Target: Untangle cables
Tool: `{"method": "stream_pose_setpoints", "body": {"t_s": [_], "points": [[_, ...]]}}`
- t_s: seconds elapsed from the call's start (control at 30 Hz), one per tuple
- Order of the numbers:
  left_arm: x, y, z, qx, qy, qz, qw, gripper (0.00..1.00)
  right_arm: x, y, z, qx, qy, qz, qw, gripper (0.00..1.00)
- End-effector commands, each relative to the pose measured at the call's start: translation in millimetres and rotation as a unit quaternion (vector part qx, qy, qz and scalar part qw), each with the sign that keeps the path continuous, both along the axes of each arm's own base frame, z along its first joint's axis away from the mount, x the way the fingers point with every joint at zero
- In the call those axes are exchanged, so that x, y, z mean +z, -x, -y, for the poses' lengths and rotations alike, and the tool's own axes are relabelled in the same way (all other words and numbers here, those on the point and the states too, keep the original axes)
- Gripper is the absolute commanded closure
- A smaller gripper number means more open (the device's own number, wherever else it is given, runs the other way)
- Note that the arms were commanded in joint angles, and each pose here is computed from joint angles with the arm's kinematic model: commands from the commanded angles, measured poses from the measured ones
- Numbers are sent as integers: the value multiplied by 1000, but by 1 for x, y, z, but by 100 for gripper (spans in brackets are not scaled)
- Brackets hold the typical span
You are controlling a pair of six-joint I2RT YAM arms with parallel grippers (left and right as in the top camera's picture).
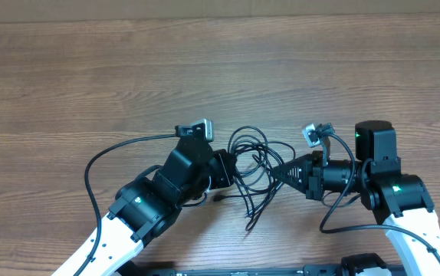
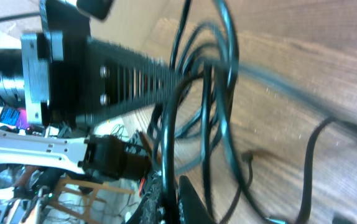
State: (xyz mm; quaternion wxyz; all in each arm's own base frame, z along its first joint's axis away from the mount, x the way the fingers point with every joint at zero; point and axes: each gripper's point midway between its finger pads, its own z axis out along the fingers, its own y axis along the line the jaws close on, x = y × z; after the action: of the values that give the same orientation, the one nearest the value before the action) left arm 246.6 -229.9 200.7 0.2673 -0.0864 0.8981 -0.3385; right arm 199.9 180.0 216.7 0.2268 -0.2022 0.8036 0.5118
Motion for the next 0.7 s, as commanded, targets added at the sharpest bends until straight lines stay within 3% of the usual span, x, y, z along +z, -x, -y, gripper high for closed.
{"method": "stream_pose_setpoints", "body": {"t_s": [0.0,0.3,0.6,0.63,0.67], "points": [[14,-17,-13,51,-21,40,998,96,3,6,1,17,6,27,999,96],[16,-32,-34,188,34,6,982,96,-3,10,3,20,18,24,999,96],[27,-47,-49,231,67,11,970,96,-17,7,10,-1,55,9,998,94],[28,-48,-50,212,48,27,976,96,-18,7,11,-5,60,5,998,57],[29,-49,-52,203,36,37,978,96,-19,6,11,-10,63,1,998,28]]}}
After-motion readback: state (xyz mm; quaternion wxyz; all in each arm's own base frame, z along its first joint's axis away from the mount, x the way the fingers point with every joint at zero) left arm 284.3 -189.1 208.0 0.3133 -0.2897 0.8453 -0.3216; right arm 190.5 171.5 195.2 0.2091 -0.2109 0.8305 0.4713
